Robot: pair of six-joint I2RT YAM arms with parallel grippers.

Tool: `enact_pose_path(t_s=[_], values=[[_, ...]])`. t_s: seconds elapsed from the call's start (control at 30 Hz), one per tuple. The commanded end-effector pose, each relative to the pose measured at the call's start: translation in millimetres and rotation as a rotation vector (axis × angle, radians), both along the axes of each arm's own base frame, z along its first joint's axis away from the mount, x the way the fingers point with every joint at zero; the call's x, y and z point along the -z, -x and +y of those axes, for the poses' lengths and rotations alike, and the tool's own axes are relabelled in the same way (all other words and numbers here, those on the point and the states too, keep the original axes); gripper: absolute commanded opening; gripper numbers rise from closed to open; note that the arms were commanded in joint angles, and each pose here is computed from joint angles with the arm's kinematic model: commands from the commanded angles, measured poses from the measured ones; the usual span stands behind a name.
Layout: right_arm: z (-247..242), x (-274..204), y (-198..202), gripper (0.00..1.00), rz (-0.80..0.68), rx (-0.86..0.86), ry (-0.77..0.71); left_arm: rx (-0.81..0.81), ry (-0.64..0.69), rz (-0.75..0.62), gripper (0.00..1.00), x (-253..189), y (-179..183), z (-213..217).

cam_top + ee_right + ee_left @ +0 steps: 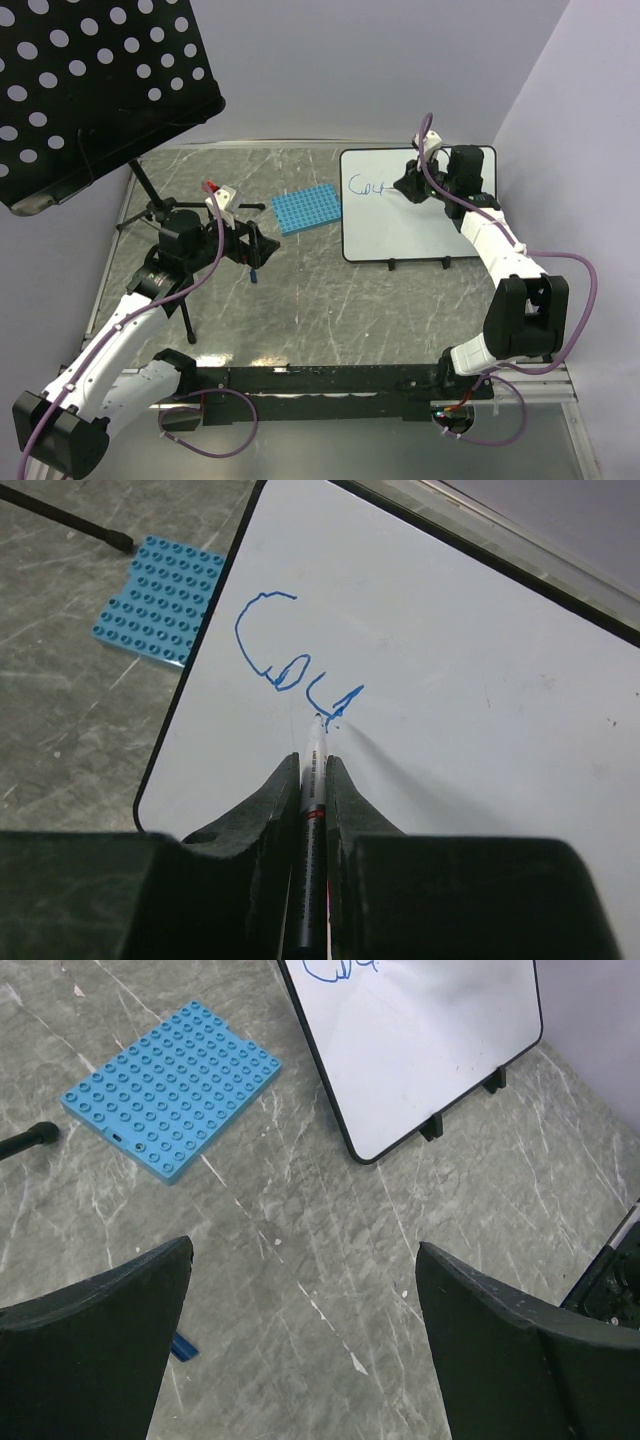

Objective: Write a sentence on the whiteboard

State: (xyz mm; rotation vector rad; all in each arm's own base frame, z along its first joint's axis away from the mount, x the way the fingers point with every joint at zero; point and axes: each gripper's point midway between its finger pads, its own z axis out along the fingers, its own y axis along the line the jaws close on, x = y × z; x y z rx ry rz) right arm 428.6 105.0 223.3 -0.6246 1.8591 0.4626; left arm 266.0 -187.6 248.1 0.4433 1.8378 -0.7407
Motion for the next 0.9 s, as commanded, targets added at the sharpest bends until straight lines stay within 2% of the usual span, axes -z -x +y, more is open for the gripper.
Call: enact_pose_path(t_s=[0.0, 0.87], values=[[-1, -39, 2, 0.00, -0.116, -0.037, 0.039, 0.009, 0.014, -0.037, 0.97, -11, 1, 0], [10, -38, -13, 0.00, -0.173, -0.044, 0.110, 0.007, 0.005, -0.024, 0.97, -6, -2, -1]])
